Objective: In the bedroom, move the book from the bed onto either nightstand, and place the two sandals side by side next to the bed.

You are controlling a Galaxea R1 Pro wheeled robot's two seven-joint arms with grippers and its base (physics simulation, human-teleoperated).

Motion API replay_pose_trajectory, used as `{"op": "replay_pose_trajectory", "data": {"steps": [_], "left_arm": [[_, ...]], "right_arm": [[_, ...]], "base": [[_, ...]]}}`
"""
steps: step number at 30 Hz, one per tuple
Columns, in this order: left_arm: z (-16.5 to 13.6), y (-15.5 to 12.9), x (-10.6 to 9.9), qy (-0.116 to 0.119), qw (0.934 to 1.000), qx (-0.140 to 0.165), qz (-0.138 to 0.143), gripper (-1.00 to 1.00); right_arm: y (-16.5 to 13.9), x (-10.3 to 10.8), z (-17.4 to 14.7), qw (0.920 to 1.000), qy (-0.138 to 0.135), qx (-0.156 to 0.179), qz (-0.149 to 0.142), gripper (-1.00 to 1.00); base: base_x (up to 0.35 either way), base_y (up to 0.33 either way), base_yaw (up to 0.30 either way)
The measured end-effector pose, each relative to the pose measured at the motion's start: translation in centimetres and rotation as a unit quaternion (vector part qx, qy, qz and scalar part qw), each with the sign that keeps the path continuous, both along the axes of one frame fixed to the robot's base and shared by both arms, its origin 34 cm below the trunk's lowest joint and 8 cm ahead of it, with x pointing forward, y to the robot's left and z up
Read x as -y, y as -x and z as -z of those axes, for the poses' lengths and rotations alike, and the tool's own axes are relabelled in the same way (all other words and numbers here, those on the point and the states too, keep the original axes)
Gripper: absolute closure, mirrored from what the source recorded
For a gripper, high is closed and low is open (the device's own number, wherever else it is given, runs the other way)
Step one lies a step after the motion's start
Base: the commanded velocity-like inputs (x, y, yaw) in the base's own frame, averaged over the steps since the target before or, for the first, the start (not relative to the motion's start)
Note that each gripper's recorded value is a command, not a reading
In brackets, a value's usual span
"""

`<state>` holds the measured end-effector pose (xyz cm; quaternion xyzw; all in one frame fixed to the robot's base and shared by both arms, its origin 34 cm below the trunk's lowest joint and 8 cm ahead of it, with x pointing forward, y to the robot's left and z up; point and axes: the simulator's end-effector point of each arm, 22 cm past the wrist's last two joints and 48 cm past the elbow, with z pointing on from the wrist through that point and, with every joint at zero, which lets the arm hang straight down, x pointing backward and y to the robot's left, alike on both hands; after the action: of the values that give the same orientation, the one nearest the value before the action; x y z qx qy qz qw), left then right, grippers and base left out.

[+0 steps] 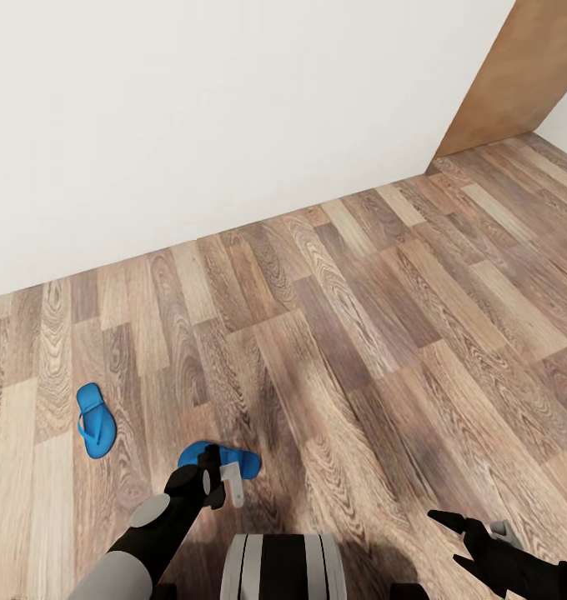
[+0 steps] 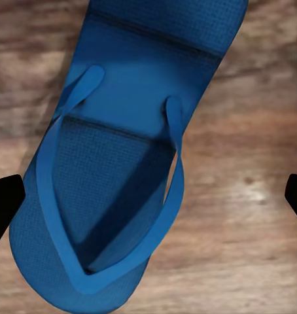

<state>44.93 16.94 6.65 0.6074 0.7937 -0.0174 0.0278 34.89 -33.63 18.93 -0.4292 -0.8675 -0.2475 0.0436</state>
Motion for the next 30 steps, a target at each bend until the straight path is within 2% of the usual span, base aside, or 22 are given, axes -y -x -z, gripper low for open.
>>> {"op": "replay_pose_trajectory", "data": {"steps": [30], "left_arm": [[-0.02, -0.05, 0.00, 0.000, 1.0000, 0.000, 0.001, -1.00]], "right_arm": [[0.00, 0.00, 0.00, 1.0000, 0.000, 0.000, 0.000, -1.00]], "base": [[0.043, 0.012, 0.000]]}}
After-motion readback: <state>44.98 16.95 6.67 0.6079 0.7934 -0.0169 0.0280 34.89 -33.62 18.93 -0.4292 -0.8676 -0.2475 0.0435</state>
